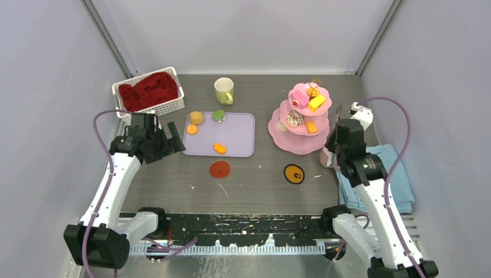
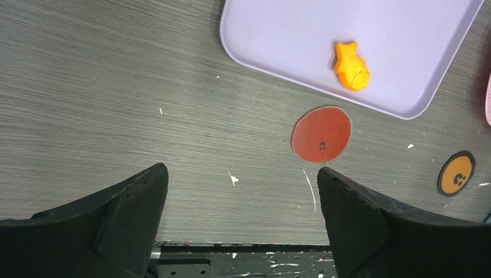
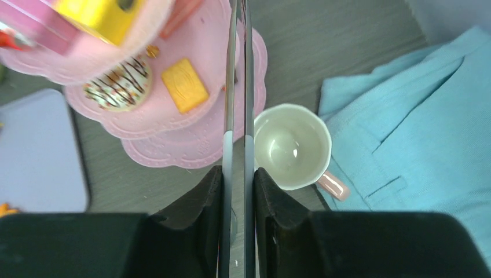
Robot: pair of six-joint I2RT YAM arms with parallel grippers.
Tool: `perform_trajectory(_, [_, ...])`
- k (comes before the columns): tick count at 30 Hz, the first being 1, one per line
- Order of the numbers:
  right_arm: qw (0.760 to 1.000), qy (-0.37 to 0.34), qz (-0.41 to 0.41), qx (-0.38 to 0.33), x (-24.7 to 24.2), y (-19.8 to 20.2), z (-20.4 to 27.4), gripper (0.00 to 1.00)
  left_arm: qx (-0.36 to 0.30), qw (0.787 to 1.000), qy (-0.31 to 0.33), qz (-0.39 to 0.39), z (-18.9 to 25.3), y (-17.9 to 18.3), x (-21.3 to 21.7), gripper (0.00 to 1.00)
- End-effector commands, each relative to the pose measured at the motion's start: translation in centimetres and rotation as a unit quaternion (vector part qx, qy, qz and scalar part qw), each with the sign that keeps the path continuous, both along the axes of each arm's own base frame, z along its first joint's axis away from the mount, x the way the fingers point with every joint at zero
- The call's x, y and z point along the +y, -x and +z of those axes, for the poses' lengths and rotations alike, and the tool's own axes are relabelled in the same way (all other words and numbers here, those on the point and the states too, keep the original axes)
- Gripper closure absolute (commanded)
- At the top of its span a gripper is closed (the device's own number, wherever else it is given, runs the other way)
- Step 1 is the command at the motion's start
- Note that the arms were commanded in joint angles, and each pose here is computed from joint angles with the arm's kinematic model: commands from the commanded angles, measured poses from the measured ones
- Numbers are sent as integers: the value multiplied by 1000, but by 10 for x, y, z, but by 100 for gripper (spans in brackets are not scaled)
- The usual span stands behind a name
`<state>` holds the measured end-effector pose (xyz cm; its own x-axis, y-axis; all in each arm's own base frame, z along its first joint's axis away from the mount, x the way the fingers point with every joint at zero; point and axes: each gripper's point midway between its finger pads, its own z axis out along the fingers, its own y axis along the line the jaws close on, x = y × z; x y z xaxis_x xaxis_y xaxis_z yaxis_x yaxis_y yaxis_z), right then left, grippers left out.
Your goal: Serve the afternoon tea
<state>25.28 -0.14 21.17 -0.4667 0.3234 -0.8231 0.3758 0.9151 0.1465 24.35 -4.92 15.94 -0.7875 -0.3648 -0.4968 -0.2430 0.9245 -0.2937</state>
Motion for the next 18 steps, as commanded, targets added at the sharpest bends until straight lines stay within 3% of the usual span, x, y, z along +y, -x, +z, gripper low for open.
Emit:
perform_trajectory(1, [990, 1, 8, -138, -7, 7, 93, 99, -28, 1000, -2, -1, 12, -4, 2, 0])
perform_trajectory(5, [968, -2, 104, -230, 17, 21, 154, 99, -25, 1000, 4, -2, 11, -5, 0, 0])
perform_trajectory(9, [933, -20, 257, -253, 67, 28, 186, 99, -24, 1000, 10, -2, 11, -5, -2, 0])
perform_trajectory(15, [865, -61, 423, -262, 126, 42, 183, 99, -27, 1000, 10, 1, 13, -4, -1, 0])
perform_trajectory(18, [844, -79, 464, -256, 140, 48, 176, 99, -25, 1000, 4, 2, 13, -3, 1, 0])
